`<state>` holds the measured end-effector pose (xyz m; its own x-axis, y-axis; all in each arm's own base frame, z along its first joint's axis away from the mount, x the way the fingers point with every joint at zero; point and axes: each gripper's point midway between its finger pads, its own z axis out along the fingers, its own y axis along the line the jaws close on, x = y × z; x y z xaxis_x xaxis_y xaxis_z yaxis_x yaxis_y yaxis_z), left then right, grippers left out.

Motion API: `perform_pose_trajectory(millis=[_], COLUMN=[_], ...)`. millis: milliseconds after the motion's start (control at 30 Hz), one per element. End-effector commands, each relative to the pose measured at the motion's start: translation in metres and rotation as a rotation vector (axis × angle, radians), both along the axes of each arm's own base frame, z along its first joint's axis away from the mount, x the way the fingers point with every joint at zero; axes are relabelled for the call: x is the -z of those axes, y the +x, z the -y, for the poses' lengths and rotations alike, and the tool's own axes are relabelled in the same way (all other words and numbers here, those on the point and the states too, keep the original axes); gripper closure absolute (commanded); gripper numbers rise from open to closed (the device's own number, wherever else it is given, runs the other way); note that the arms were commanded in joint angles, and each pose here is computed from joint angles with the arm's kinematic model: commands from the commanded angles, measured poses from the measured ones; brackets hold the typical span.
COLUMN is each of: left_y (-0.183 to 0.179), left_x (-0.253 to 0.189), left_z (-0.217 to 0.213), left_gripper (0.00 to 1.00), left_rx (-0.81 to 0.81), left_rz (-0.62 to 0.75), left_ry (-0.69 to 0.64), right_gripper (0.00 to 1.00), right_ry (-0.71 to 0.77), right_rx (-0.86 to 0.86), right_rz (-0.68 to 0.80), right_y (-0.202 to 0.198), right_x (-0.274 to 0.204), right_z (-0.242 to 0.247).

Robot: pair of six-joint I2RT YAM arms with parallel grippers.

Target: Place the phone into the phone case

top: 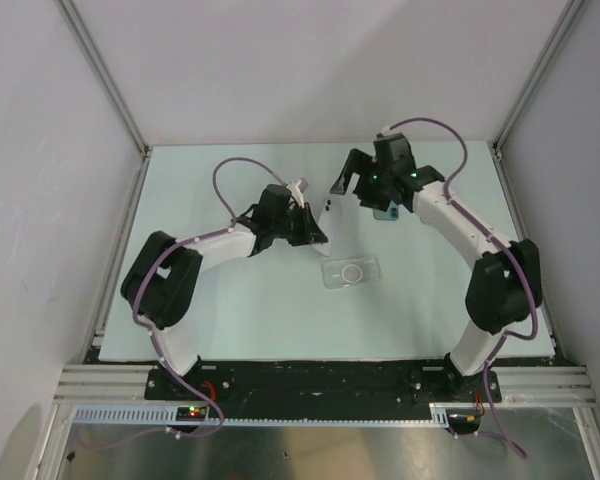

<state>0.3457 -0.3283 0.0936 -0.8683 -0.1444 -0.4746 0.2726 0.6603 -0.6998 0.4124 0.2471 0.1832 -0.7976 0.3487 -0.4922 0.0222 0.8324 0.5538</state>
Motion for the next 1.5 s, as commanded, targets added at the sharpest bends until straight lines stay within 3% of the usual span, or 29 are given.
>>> perform_pose_trajectory(millis=[0,300,467,667,1067,1467], left_y=[0.001,-0.004,-0.005,-0.002,-0.01,-0.029], left_x=[-0.045,-0.097,-0.135,-0.175,-0.216,-0.227], left_z=[-0.019,-0.098,-0.132,-0.144,-0.129,-0.101], left_gripper=[1.0,1.0,1.0,1.0,1.0,1.0], left_rx=[0.03,-0.172,-0.263,-0.397,-0.476,-0.452], left_rz=[0.277,0.626,0.862,1.056,1.419,1.573], left_ry=[0.223,0.726,1.011,1.129,1.43,1.417], right_gripper=[0.04,0.04,0.04,0.04,0.05,0.07], right_ry=[-0.002,0.024,0.132,0.211,0.461,0.494], right_rx=[0.006,-0.006,-0.035,-0.078,-0.196,-0.308], right_rz=[0.094,0.125,0.12,0.132,0.146,0.139], right_y=[-0.004,-0.021,-0.035,-0.053,-0.069,-0.06], right_x=[-0.043,-0.067,-0.08,-0.1,-0.148,-0.148], right_z=[0.02,0.031,0.034,0.031,0.018,-0.001])
